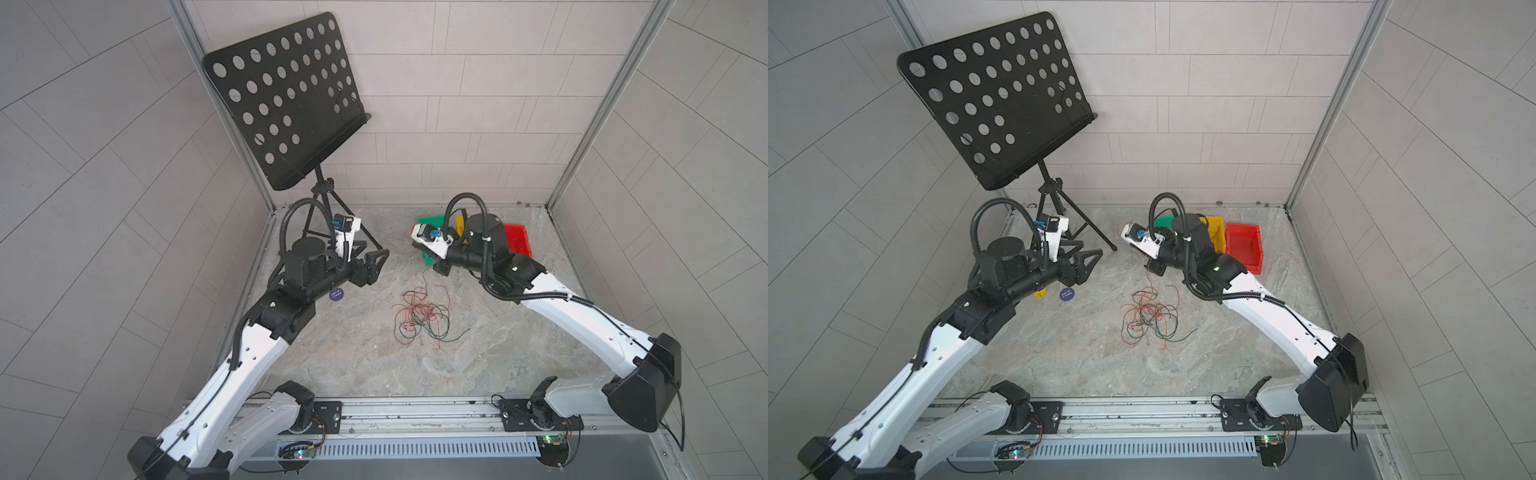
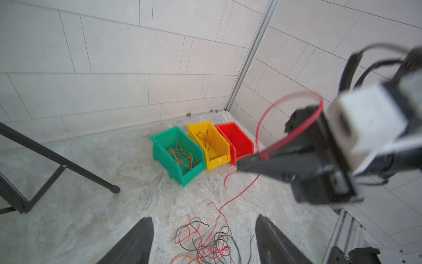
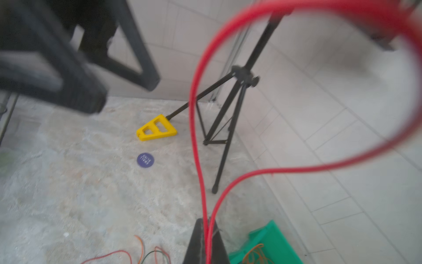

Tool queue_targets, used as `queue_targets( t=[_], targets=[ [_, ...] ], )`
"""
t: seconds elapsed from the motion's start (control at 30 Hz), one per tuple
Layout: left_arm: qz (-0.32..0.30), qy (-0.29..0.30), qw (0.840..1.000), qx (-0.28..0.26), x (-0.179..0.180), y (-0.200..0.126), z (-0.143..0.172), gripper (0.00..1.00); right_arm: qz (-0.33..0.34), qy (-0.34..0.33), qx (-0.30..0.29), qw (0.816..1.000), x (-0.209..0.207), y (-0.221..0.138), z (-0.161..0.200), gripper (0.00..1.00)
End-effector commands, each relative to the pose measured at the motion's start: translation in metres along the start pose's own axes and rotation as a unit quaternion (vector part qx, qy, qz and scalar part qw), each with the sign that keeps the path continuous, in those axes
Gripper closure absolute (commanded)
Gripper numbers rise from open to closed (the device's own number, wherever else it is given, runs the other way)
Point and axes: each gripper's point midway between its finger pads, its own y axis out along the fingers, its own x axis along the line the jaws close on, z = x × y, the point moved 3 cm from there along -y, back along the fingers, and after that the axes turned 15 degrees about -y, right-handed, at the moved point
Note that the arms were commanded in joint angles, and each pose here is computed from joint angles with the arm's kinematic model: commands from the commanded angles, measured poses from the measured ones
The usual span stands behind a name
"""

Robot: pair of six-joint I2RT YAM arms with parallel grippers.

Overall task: Untangle and sort cables by color
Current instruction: Untie the cable.

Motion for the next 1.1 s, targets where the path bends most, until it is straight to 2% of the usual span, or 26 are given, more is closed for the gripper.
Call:
queue_targets(
  t=[0.0, 0.17, 0.27, 0.37, 0.57, 0.83, 0.87, 0.93, 1.07],
  targets=[
    [0.018, 0.007, 0.999, -0.050, 0.001, -0.004, -0.002, 0.15, 0.051, 0.033, -0.004, 0.998, -0.036, -0.034, -0.029, 1.00],
    [0.083, -0.016, 0.996, -0.034, 0.004, 0.020, 0.030, 0.11, 0.077, 0.052, -0.043, 0.995, -0.061, -0.060, -0.066, 1.00],
    [0.130, -0.033, 0.991, -0.017, -0.002, 0.045, 0.045, 0.11, 0.083, 0.062, -0.054, 0.993, -0.066, -0.065, -0.075, 1.00],
    [0.151, -0.018, 0.988, 0.013, -0.014, 0.073, 0.066, 0.09, 0.088, 0.067, -0.054, 0.992, -0.068, -0.068, -0.077, 1.00],
    [0.151, -0.003, 0.986, 0.075, -0.022, 0.130, 0.110, 0.07, 0.101, 0.069, -0.046, 0.991, -0.071, -0.076, -0.077, 1.00],
    [0.104, -0.010, 0.989, 0.102, -0.002, 0.188, 0.144, 0.09, 0.105, 0.079, -0.055, 0.990, -0.068, -0.095, -0.078, 1.00],
    [0.101, -0.014, 0.989, 0.105, 0.001, 0.194, 0.147, 0.12, 0.105, 0.080, -0.055, 0.990, -0.068, -0.097, -0.078, 1.00],
    [0.106, -0.020, 0.988, 0.112, 0.001, 0.202, 0.151, 0.25, 0.108, 0.082, -0.056, 0.989, -0.067, -0.103, -0.077, 1.00],
    [0.128, -0.025, 0.985, 0.117, -0.003, 0.204, 0.153, 0.73, 0.130, 0.098, -0.040, 0.986, -0.072, -0.117, -0.061, 1.00]
  ],
)
